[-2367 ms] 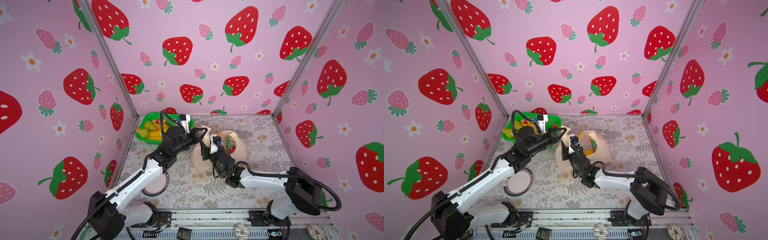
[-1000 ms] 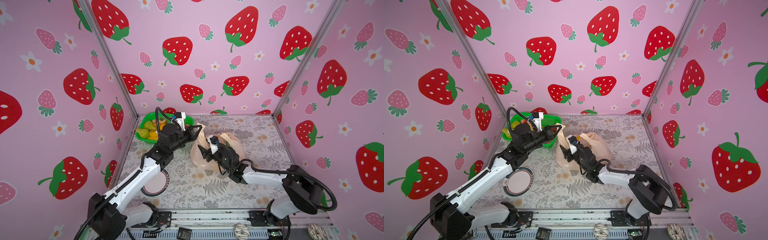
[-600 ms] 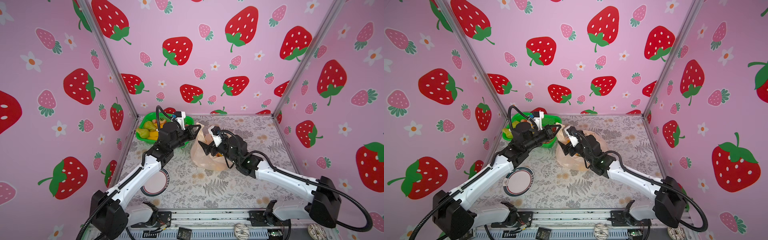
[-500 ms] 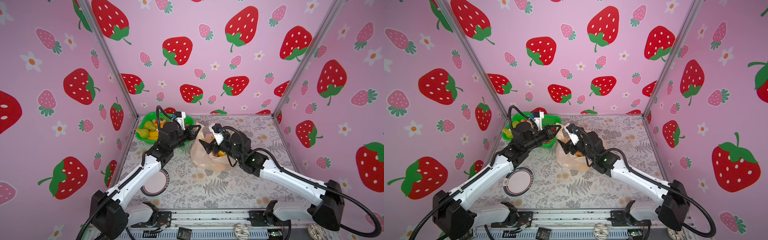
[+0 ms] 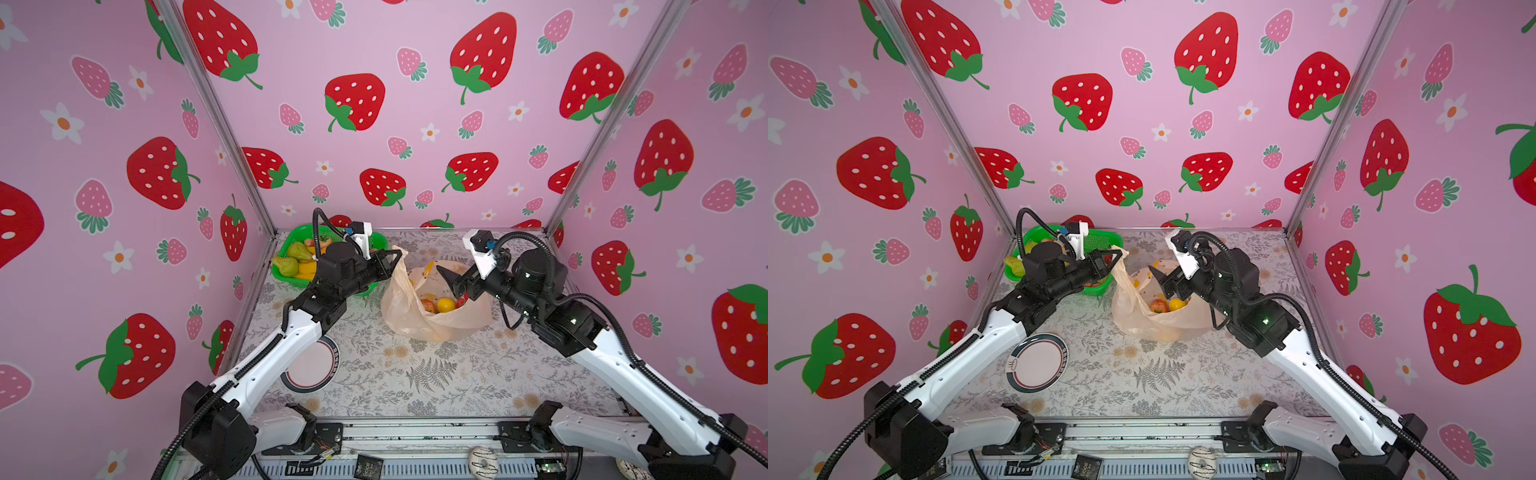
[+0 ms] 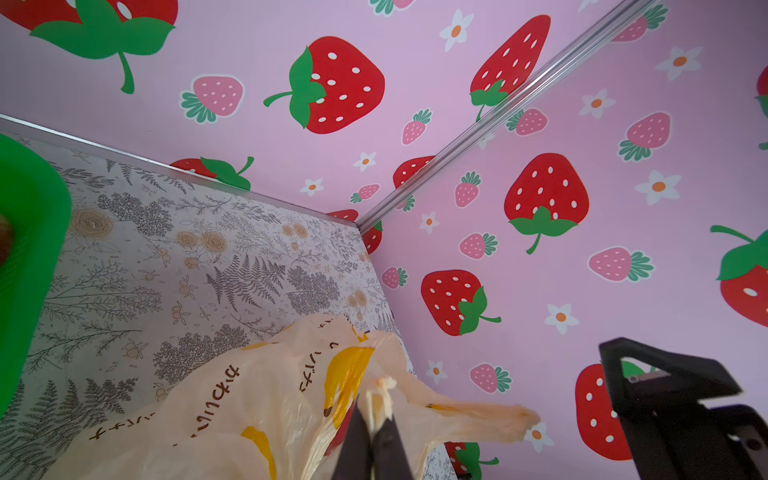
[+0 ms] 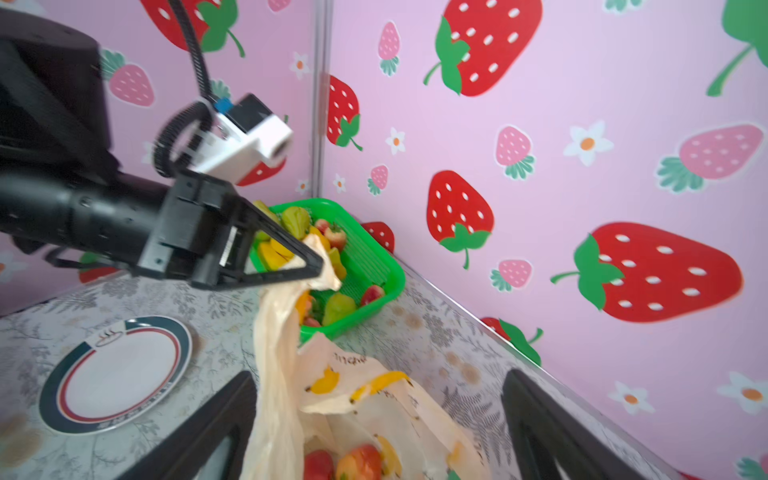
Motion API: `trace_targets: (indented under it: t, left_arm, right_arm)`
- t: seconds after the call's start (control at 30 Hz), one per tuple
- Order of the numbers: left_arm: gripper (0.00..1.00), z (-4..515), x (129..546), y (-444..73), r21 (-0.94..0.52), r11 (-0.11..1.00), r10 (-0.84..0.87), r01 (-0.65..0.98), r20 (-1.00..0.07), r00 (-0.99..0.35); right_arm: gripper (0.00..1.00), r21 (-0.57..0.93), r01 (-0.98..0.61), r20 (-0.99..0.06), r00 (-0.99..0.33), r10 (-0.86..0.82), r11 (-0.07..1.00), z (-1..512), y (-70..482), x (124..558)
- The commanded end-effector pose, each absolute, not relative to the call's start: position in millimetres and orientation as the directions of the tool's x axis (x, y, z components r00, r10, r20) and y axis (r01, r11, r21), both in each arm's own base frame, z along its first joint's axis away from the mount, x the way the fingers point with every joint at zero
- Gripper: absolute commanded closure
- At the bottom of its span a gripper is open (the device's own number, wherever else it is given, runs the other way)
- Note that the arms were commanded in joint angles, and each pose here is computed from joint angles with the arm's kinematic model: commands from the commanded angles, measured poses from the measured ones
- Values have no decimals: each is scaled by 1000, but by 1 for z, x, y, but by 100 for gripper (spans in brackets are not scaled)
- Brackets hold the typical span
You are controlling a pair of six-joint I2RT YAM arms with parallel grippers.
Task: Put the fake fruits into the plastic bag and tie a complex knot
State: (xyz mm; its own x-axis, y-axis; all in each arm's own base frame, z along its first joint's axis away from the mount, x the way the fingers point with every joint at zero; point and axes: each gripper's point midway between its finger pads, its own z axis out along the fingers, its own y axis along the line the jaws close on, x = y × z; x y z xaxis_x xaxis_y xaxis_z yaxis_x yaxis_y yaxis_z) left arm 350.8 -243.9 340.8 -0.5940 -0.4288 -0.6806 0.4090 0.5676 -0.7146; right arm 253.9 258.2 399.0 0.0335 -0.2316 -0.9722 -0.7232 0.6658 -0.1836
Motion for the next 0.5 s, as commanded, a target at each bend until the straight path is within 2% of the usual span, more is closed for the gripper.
trace_targets:
  t: [0.0,0.1,0.3,0.4,0.47]
  left_arm:
    - [100,360,352,-245,-694,565,-417,446,-707,-572]
    - [100,356,352,-243,-686,581,-408,439,-712,-572]
    - [99,355,353,-243,-679,590,-399,437,-716,-573]
    - [96,353,353,-241,-678,598,-399,427,-715,-575]
    - [88,352,353,-240,-675,604,-397,423,-716,-575]
  right_arm:
    - [5,-132,-731,-962,-69,-265,669,360,240,248]
    - [5,-87,-713,-959,-129,-252,695,334,227,249]
    - [9,-59,-672,-969,-138,-203,738,301,210,257]
    - [24,-39,-660,-980,-123,-160,750,300,206,264]
    - [35,-29,-664,-985,-108,-134,747,297,208,267]
